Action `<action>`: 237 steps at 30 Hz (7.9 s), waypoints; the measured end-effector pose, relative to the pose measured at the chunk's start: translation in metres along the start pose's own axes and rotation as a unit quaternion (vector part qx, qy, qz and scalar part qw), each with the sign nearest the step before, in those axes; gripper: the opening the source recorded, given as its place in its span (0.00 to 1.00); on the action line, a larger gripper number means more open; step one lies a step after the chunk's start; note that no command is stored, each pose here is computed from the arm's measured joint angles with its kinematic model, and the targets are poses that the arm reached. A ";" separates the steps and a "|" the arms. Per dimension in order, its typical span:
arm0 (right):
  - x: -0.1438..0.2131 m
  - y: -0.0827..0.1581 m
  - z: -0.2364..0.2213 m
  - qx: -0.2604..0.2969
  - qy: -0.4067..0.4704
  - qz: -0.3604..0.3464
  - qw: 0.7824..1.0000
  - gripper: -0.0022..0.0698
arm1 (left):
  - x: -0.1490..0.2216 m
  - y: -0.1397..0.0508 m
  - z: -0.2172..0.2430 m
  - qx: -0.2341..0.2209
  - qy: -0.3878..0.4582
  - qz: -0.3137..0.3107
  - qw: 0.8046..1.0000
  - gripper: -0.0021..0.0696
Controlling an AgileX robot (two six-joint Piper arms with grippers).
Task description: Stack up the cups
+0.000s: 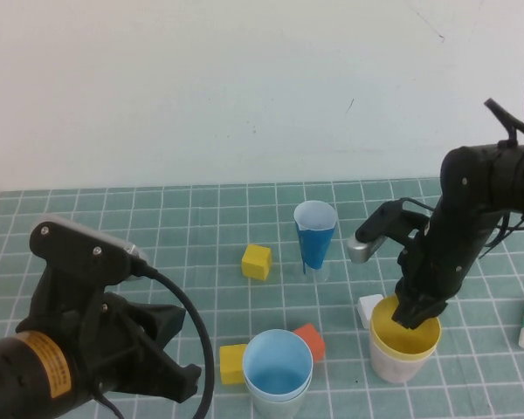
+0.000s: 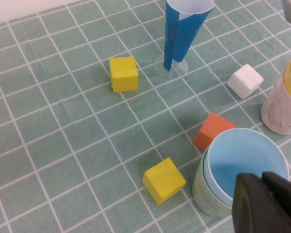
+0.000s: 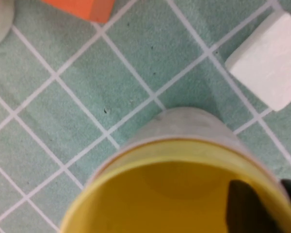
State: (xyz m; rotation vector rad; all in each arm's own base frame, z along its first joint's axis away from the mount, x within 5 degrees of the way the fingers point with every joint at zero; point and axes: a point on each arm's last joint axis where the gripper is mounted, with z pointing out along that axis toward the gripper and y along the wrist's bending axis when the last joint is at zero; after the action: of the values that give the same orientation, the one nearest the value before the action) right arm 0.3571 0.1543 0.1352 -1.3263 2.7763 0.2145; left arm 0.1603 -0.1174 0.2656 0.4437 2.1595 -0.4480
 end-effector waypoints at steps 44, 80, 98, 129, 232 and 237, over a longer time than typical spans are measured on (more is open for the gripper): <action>-0.084 0.128 -0.045 -0.006 -0.031 -0.187 0.982 0.14 | 0.003 0.002 0.000 -0.011 0.019 0.025 0.999 0.03; 0.035 0.157 -0.354 0.262 -0.272 -0.237 0.895 0.03 | 0.066 0.022 -0.112 0.002 -0.293 0.158 0.943 0.03; 0.208 0.179 -0.212 0.186 -0.337 -0.155 0.910 0.03 | 0.080 0.031 -0.119 -0.024 -0.291 0.156 0.944 0.03; 0.249 0.174 -0.105 0.157 -0.357 -0.089 0.917 0.03 | 0.080 0.031 -0.119 -0.008 -0.292 0.102 0.951 0.03; 0.249 0.174 -0.105 0.156 -0.356 -0.087 0.917 0.03 | 0.150 0.061 -0.075 -0.195 -0.194 -0.076 0.958 0.03; 0.250 0.170 -0.105 0.168 -0.354 -0.065 0.918 0.03 | 0.150 0.061 -0.075 -0.195 -0.194 -0.076 0.958 0.03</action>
State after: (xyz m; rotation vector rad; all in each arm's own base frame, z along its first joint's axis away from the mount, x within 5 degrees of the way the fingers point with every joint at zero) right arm 0.0690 0.0515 0.2284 -1.0604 2.0023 0.1579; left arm 0.0527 -0.0060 0.1761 -0.0326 1.8403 -0.1626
